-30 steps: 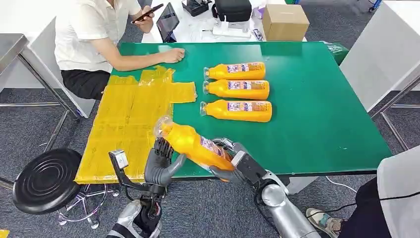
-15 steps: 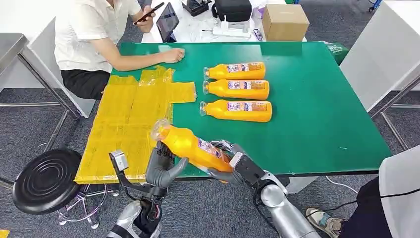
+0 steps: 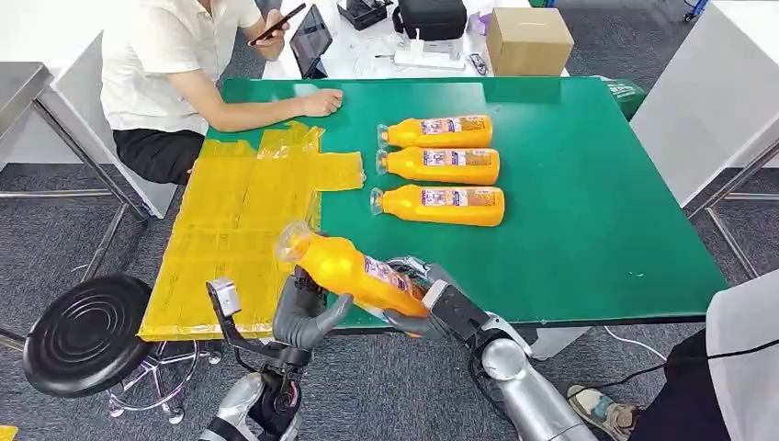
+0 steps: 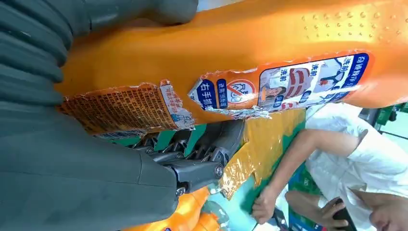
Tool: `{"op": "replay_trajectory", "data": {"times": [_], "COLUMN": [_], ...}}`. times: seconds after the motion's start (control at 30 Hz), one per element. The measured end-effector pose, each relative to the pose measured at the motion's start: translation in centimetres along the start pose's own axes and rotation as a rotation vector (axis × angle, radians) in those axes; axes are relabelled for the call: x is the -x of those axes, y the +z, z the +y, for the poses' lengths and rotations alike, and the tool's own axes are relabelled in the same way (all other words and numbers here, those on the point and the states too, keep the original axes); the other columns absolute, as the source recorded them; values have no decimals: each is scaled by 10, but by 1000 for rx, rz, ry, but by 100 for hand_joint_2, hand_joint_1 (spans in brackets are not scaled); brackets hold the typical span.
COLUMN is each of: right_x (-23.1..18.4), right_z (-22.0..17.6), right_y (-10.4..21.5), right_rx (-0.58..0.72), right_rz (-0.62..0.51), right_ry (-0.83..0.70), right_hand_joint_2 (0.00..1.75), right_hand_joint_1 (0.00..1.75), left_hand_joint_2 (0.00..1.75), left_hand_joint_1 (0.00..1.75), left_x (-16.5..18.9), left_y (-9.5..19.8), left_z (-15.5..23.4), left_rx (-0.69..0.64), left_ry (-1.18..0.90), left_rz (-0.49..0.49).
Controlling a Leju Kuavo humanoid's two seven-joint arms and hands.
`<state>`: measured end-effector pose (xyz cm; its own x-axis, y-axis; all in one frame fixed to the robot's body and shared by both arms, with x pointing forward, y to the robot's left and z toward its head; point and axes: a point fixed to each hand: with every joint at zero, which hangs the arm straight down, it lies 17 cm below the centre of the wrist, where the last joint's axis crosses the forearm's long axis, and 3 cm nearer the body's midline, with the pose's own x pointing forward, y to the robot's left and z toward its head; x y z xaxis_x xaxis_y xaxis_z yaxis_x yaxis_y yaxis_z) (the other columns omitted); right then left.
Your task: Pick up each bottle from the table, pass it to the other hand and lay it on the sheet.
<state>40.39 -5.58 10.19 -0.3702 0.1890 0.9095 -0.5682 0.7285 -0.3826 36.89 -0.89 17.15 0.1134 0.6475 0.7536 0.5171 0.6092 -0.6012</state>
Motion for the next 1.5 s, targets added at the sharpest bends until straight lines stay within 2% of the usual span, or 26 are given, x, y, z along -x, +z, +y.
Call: {"op": "replay_trajectory", "data": {"times": [0.47, 0.6, 0.7, 0.73, 0.77, 0.8, 0.83, 0.9, 0.93, 1.0, 1.03, 1.5], "right_x": [-4, -6, -9, -9, -9, -9, -9, -9, -9, -9, -9, -9], "right_z": [18, 21, 24, 24, 25, 26, 27, 28, 28, 29, 30, 32], "right_y": [-5, -5, -6, -6, -6, -6, -6, -6, -6, -7, -6, -8], "right_rx": [-43, -52, -57, -57, -58, -59, -59, -59, -59, -60, -59, -36], "right_rz": [-6, -14, -22, -23, -23, -24, -25, -25, -26, -28, -27, -32], "right_ry": [7, -9, -32, -38, -45, -51, -54, -57, -59, -62, -62, -62], "right_hand_joint_2": [175, 175, 175, 175, 175, 175, 175, 175, 175, 175, 175, 175], "right_hand_joint_1": [155, 154, 159, 154, 155, 154, 150, 138, 110, 14, 0, 0], "left_hand_joint_2": [175, 175, 175, 175, 175, 175, 175, 175, 175, 175, 175, 175], "left_hand_joint_1": [0, 0, 0, 0, 7, 141, 175, 175, 175, 175, 175, 175], "left_x": [16, 14, 7, 5, 3, 3, 2, 2, 1, -1, -2, -1], "left_y": [-2, -2, -1, 0, 0, 0, 0, 0, 1, 1, 2, 7], "left_z": [10, 6, -3, -5, -7, -8, -9, -9, -10, -10, -10, -15], "left_rx": [-14, 7, 48, 56, 62, 68, 72, 75, 79, 84, 86, 118], "left_ry": [32, 103, 169, 174, 175, 174, 174, 174, 175, 178, 180, 136], "left_rz": [63, 57, 34, 28, 24, 22, 22, 20, 16, 5, 0, 5]}}
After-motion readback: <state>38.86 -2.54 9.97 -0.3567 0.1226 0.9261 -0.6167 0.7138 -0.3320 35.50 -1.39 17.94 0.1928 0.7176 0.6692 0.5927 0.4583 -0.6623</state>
